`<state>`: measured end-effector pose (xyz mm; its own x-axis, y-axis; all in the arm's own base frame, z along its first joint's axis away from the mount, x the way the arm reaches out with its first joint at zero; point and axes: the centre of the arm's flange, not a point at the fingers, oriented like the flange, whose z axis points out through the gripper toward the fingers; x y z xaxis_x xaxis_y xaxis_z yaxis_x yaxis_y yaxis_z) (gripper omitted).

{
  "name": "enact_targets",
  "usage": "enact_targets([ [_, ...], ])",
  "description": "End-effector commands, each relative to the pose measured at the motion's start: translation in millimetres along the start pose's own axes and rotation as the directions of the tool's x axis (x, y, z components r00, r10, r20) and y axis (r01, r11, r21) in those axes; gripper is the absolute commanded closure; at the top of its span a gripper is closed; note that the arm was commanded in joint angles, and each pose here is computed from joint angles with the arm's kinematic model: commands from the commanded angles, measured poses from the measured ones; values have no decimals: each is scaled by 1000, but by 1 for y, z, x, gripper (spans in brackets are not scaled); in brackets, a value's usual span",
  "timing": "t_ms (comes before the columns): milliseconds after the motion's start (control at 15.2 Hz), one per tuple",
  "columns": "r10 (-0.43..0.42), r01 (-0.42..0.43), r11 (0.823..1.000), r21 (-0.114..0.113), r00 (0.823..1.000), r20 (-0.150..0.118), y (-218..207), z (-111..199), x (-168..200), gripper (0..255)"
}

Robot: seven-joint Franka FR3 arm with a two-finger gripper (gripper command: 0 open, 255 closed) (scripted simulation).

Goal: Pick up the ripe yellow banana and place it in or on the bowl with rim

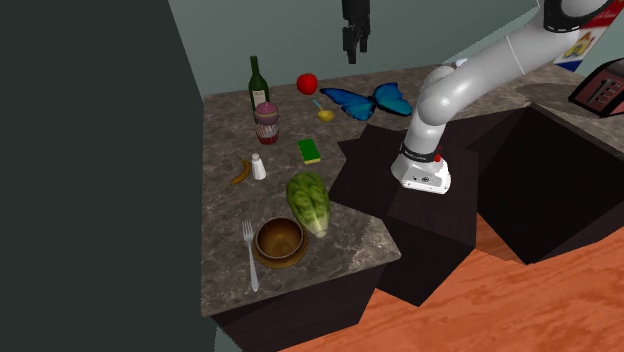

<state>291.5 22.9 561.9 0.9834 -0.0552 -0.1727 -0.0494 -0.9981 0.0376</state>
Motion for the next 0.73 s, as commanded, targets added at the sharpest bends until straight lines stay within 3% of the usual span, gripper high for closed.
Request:
enact_targets([
  [0,0,0,1000,0,1000,0,0,0,0,0],
  [660,91,-91,995,-36,996,-7,-83,65,85,0],
])
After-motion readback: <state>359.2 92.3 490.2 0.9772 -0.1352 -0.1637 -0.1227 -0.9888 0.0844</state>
